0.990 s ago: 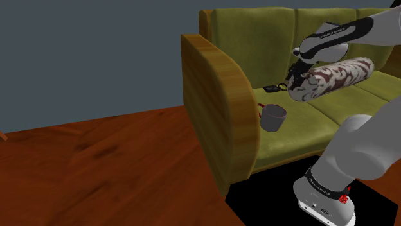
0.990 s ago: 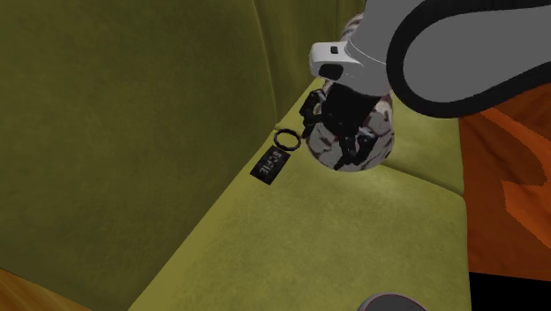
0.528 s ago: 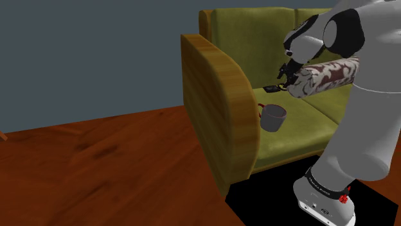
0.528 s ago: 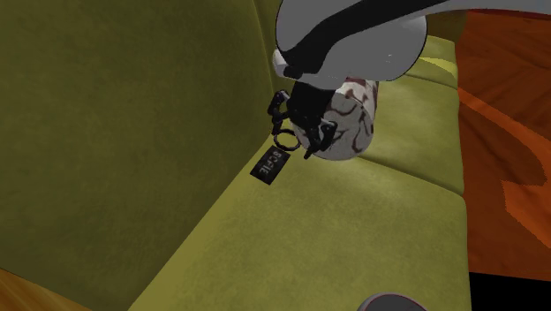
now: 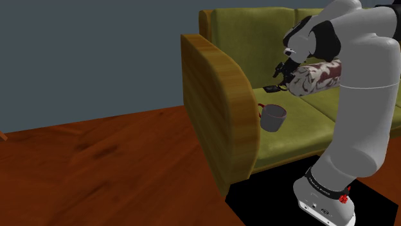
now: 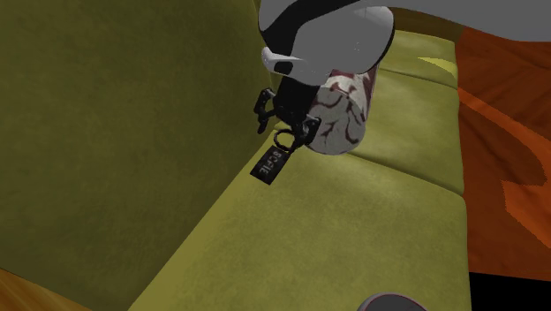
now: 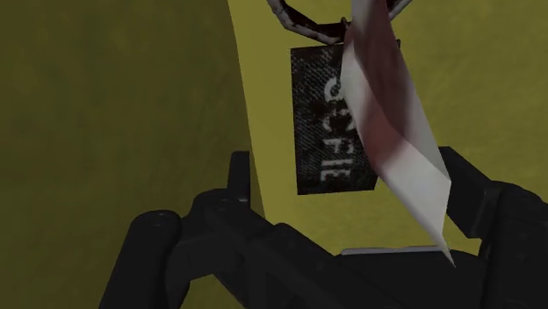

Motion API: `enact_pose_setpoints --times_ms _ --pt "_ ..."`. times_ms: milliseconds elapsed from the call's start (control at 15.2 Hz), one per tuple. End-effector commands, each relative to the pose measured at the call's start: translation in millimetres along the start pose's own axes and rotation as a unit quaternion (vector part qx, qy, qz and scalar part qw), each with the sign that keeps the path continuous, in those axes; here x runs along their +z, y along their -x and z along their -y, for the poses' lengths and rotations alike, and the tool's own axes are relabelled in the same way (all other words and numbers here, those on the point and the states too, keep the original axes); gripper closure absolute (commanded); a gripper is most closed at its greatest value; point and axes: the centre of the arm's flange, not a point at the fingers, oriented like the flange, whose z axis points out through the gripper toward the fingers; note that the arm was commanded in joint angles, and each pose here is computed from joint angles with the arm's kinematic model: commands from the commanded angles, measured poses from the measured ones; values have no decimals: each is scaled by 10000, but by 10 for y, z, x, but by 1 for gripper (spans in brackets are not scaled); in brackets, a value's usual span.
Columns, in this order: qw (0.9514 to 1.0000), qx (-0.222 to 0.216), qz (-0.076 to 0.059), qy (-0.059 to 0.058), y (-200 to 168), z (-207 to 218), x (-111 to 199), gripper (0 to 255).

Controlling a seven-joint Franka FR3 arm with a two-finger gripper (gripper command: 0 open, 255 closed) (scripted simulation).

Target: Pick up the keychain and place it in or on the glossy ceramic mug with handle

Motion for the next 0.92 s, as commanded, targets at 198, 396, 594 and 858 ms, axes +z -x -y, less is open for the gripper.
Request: enact_pose_setpoints --times_ms 198,396,594,858 --pt "9991 137 371 -129 189 58 471 0" --pt "9991 137 371 -129 189 58 471 0" --pt "9991 137 371 -129 189 58 471 0" --pt "9992 146 362 -127 304 9 360 255"
